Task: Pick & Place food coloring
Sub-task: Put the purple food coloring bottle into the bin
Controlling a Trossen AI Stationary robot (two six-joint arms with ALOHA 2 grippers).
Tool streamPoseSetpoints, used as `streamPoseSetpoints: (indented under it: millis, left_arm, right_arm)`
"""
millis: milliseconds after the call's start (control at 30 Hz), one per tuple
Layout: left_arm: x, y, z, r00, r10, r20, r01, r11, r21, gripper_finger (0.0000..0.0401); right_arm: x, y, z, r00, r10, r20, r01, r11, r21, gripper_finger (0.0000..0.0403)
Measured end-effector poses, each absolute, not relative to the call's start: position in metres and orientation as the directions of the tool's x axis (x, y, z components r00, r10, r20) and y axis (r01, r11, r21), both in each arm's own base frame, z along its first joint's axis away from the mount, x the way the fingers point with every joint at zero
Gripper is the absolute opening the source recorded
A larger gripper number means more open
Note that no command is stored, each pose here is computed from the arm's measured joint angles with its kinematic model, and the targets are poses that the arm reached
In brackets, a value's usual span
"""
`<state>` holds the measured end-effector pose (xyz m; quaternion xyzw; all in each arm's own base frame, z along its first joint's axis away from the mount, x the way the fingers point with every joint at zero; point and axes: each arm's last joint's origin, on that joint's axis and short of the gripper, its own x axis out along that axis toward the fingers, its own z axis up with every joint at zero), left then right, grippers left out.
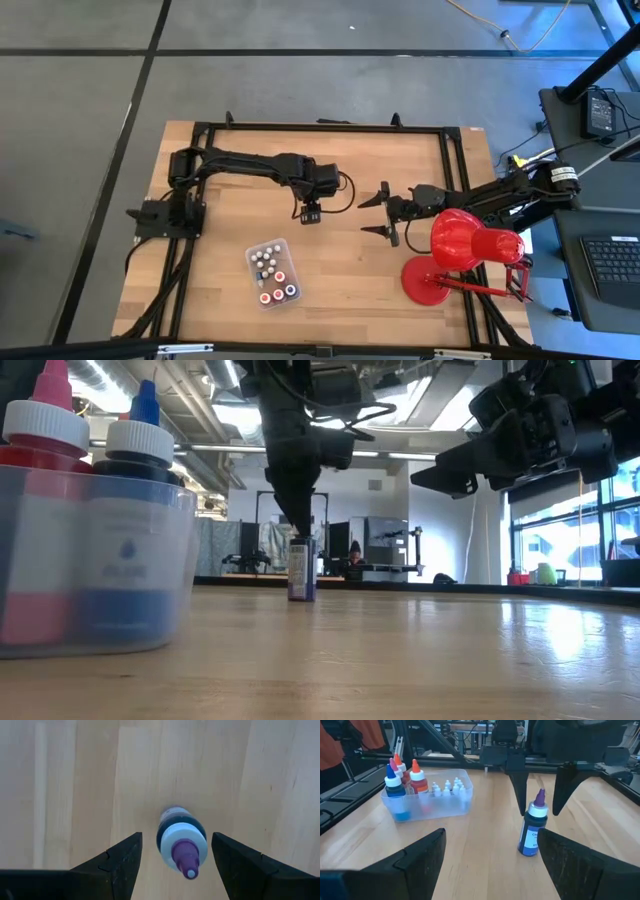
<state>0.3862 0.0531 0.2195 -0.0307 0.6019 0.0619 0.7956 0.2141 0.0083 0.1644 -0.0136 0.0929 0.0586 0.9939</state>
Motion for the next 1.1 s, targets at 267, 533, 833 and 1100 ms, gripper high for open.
streamPoseSetpoints:
  millis: [267,533,833,1100]
  left_arm:
    - [0.385,0.052,0.219,0.257,0.06,-0.965,-0.119,0.993,0.03,0.0187]
    - [0.385,0.052,0.219,0.259,0.059,-0.964,-0.117,0.993,0.029,0.0116]
    - [0.378,0.045,0.231,0.237,0.059,-0.97,-0.12,0.992,0.031,0.0115]
    - [0.35,0.011,0.308,0.295,0.121,-0.948,-0.215,0.975,0.058,0.0115]
  right_arm:
    - [0.214,0.008,0.164,0.978,0.091,-0.189,-0.096,0.995,-0.022,0.0317]
    - [0.214,0.006,0.163,0.978,0.047,-0.202,-0.054,0.998,-0.028,0.0317]
    - [0.214,0.006,0.163,0.978,0.046,-0.205,-0.052,0.998,-0.027,0.0317]
    - [0.214,0.006,0.162,0.977,0.045,-0.209,-0.052,0.998,-0.027,0.0317]
